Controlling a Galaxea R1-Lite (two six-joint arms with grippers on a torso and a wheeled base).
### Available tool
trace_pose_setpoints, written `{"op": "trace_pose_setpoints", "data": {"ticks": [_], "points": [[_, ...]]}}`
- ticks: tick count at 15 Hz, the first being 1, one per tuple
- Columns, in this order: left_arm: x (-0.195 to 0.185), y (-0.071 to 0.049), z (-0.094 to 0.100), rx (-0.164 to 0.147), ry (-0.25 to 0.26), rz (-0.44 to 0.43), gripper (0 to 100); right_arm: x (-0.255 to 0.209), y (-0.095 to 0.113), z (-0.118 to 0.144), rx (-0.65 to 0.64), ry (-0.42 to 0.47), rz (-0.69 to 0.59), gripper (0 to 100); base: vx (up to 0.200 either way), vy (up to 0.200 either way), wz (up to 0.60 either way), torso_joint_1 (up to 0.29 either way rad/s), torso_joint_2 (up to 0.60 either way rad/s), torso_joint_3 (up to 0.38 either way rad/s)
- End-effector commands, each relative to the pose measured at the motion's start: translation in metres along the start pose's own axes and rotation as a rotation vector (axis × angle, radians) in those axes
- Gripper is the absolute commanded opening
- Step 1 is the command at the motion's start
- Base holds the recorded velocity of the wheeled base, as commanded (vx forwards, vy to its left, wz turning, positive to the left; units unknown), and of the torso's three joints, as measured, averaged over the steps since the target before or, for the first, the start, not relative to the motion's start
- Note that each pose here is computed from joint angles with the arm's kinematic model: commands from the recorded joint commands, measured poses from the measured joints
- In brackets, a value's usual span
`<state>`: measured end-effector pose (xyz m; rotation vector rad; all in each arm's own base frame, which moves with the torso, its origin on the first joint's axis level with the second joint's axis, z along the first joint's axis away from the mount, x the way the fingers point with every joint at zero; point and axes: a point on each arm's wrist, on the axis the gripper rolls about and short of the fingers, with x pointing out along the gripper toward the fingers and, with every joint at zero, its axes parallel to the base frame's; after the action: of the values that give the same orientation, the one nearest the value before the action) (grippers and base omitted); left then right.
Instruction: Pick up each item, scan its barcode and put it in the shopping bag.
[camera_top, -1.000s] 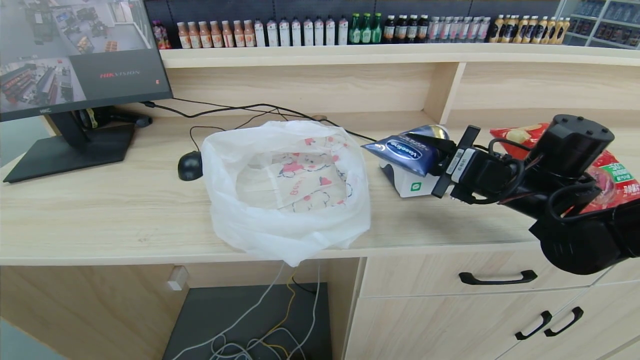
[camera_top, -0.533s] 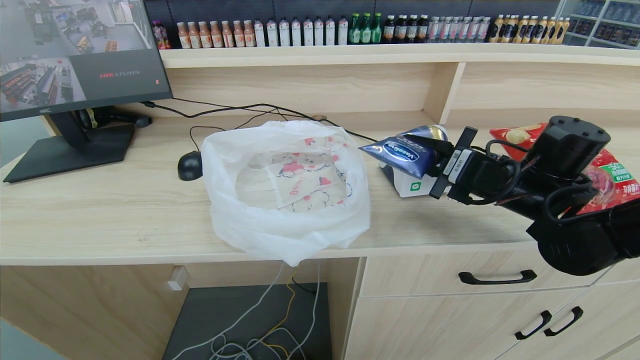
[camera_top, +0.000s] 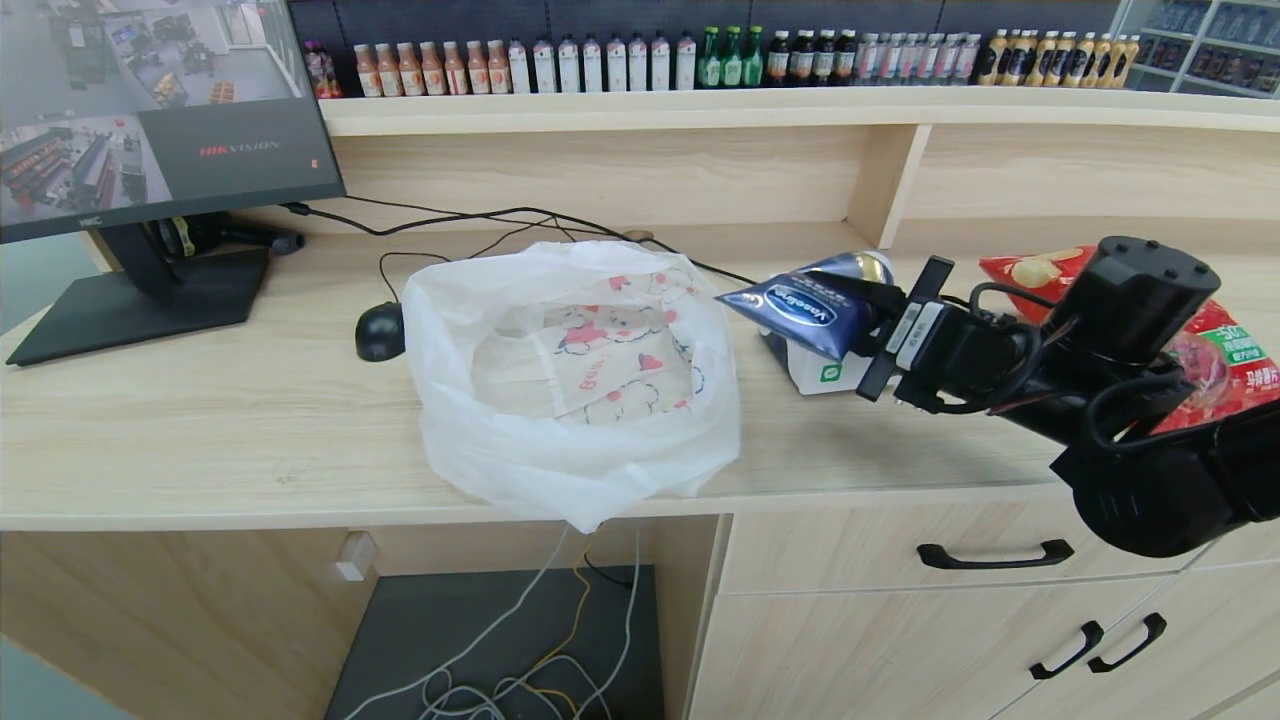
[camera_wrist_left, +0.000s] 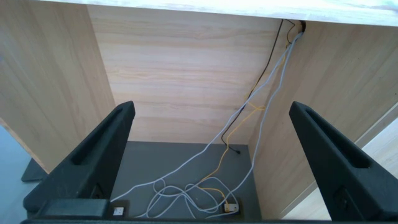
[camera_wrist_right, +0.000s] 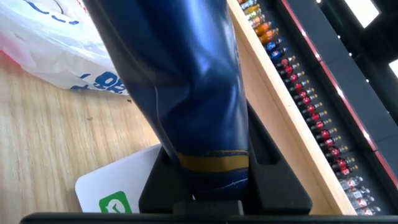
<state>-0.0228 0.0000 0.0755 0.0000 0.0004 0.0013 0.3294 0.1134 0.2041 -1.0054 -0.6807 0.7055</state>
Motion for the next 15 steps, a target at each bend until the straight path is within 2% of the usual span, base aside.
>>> {"op": "trace_pose_setpoints", "data": {"ticks": [1,10,12,15], "points": [[0.000,0.000,0.000,0.000,0.000,0.000,100,0.001,0.000,0.000,0.001,-0.003,-0.001,0,0.000,0.000,0.00,0.000,0.00,0.000],[0.000,0.000,0.000,0.000,0.000,0.000,100,-0.005,-0.020,0.016,0.045,-0.046,-0.091,0,0.000,0.000,0.00,0.000,0.00,0.000],[0.000,0.000,0.000,0.000,0.000,0.000,100,-0.004,-0.028,0.028,0.088,-0.063,-0.145,0,0.000,0.000,0.00,0.000,0.00,0.000],[0.000,0.000,0.000,0.000,0.000,0.000,100,0.001,-0.029,0.045,0.124,-0.118,-0.171,0,0.000,0.000,0.00,0.000,0.00,0.000]]}}
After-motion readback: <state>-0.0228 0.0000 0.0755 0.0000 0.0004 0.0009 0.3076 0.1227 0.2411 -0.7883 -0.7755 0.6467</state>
